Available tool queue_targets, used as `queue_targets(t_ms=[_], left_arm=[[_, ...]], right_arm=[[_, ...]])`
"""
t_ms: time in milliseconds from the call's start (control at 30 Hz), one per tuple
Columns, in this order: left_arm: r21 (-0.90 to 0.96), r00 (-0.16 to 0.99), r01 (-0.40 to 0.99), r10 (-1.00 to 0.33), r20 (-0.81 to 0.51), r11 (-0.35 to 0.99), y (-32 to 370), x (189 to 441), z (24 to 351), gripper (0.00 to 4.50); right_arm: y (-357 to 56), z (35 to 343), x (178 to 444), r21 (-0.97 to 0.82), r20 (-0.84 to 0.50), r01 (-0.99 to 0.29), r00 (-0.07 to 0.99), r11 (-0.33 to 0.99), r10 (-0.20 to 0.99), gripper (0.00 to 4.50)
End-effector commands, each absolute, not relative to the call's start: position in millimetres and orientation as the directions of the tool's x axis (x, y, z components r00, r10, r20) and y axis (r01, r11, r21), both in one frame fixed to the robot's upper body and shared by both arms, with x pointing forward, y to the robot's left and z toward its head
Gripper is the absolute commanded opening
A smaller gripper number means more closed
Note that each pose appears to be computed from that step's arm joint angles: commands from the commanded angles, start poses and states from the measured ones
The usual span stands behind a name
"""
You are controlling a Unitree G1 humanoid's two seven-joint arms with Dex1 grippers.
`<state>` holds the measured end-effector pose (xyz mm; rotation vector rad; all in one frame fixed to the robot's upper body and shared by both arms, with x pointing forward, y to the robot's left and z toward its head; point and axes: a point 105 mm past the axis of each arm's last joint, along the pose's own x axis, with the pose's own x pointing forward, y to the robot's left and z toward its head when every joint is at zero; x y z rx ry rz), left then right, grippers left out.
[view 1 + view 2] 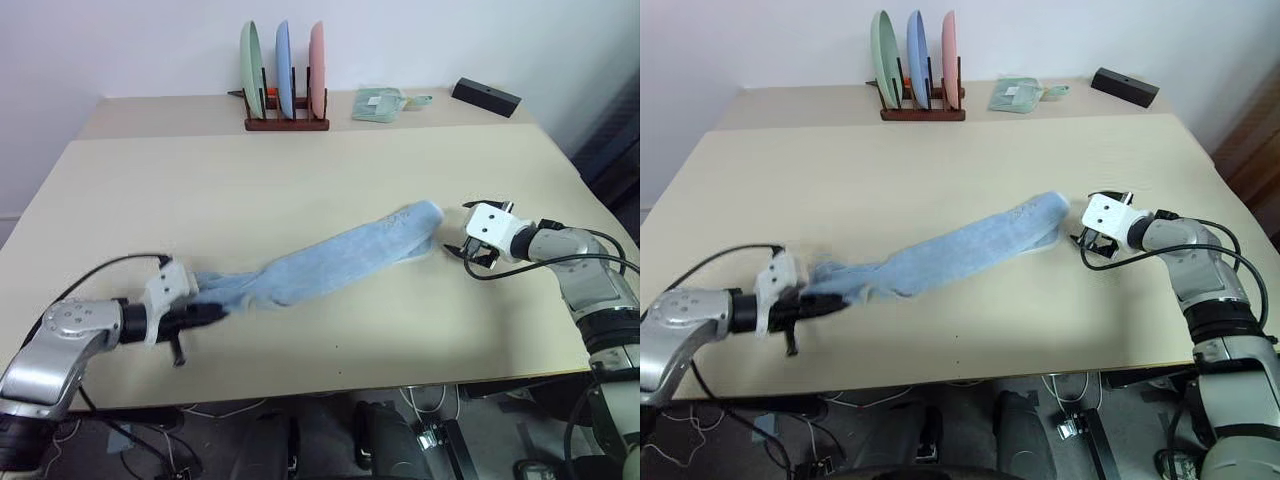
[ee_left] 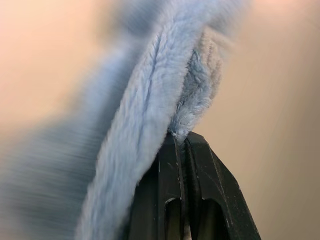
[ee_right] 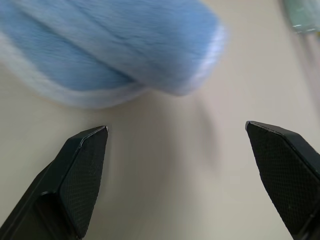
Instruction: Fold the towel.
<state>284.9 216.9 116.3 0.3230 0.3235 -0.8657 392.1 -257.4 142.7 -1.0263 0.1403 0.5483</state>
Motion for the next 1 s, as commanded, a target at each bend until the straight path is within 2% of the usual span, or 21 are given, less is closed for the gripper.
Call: queue_targets(t_ms=[33,133,333,533,800,900,1000], left_arm=[[0.172,0.759,0.642,-0.588,-0.279,0.747,234.4,312.2,135.5,0.02],[0.183,0.762,0.641,-0.588,-0.272,0.745,232.6,313.6,132.6,0.02],[0.164,0.886,0.455,-0.428,-0.176,0.875,255.2,336.0,143.6,0.02],[0.151,0.848,0.524,-0.497,-0.185,0.838,237.1,326.8,140.3,0.02],[0.148,0.778,0.619,-0.576,-0.25,0.772,221.0,308.1,129.8,0.02],[0.151,0.775,0.623,-0.579,-0.255,0.767,219.9,307.0,129.6,0.02],[0.139,0.762,0.639,-0.597,-0.251,0.757,215.5,305.8,130.2,0.02]], right_arm=[[-250.2,157.7,400.9,-0.8,-0.276,-0.429,0.884,0.42,0.377,4.5],[-235.9,166.7,406.3,-0.794,-0.219,-0.407,0.885,0.452,0.411,4.5],[-225.7,176.0,410.9,-0.817,-0.167,-0.365,0.891,0.446,0.423,4.5],[-210.0,196.1,422.7,-0.766,-0.026,-0.286,0.909,0.576,0.417,4.5],[-214.9,183.8,411.9,-0.803,-0.138,-0.378,0.871,0.461,0.472,4.5],[-216.7,178.3,398.9,-0.819,-0.207,-0.44,0.825,0.369,0.525,4.5],[-222.3,170.5,395.6,-0.857,-0.253,-0.434,0.823,0.277,0.508,4.5]])
